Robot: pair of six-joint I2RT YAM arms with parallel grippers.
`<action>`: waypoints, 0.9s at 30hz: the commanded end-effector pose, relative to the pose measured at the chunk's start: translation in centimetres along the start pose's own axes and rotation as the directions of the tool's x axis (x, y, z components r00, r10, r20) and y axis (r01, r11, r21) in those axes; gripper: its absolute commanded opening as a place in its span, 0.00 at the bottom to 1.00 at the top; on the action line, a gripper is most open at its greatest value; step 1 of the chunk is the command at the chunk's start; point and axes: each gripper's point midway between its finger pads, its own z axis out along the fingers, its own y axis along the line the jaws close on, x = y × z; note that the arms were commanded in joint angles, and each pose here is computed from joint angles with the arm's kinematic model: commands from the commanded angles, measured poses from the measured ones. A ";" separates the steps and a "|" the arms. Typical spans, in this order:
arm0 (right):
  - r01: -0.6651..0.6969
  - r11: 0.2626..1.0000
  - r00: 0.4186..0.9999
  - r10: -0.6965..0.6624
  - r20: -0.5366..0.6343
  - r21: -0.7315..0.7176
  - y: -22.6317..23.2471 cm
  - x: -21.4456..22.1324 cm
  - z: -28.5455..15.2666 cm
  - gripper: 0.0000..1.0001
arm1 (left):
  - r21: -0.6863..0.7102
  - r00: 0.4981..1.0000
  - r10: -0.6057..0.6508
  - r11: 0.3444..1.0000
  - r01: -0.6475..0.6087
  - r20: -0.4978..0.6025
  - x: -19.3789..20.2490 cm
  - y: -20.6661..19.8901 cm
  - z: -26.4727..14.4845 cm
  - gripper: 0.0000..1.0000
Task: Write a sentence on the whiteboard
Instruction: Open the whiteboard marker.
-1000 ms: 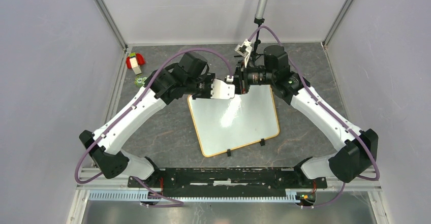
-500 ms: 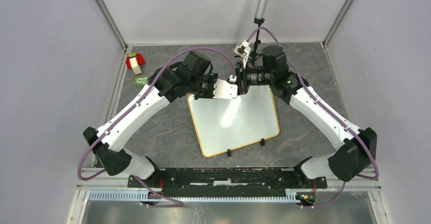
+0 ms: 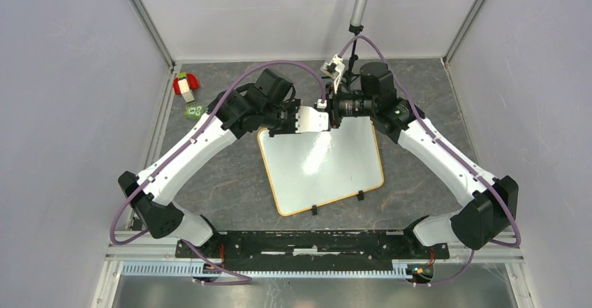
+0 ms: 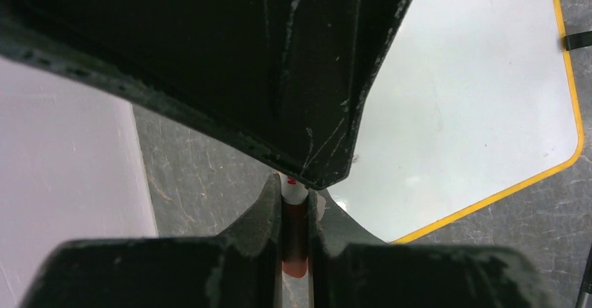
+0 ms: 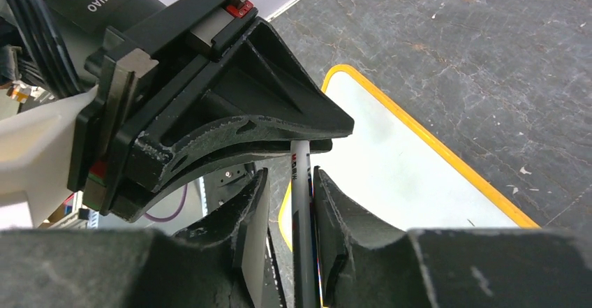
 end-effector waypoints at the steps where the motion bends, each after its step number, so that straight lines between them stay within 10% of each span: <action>1: 0.094 0.996 0.994 -0.094 0.064 -0.001 1.0 -2.8 -0.8 0.32 | -0.048 0.998 -0.039 0.998 0.040 0.040 -1.3 0.9 0.0 0.02; 27: 0.037 0.999 0.996 -0.038 0.077 0.013 -0.1 -2.5 -1.0 0.28 | -0.064 0.988 -0.141 0.987 0.145 0.063 -2.6 2.9 0.7 0.02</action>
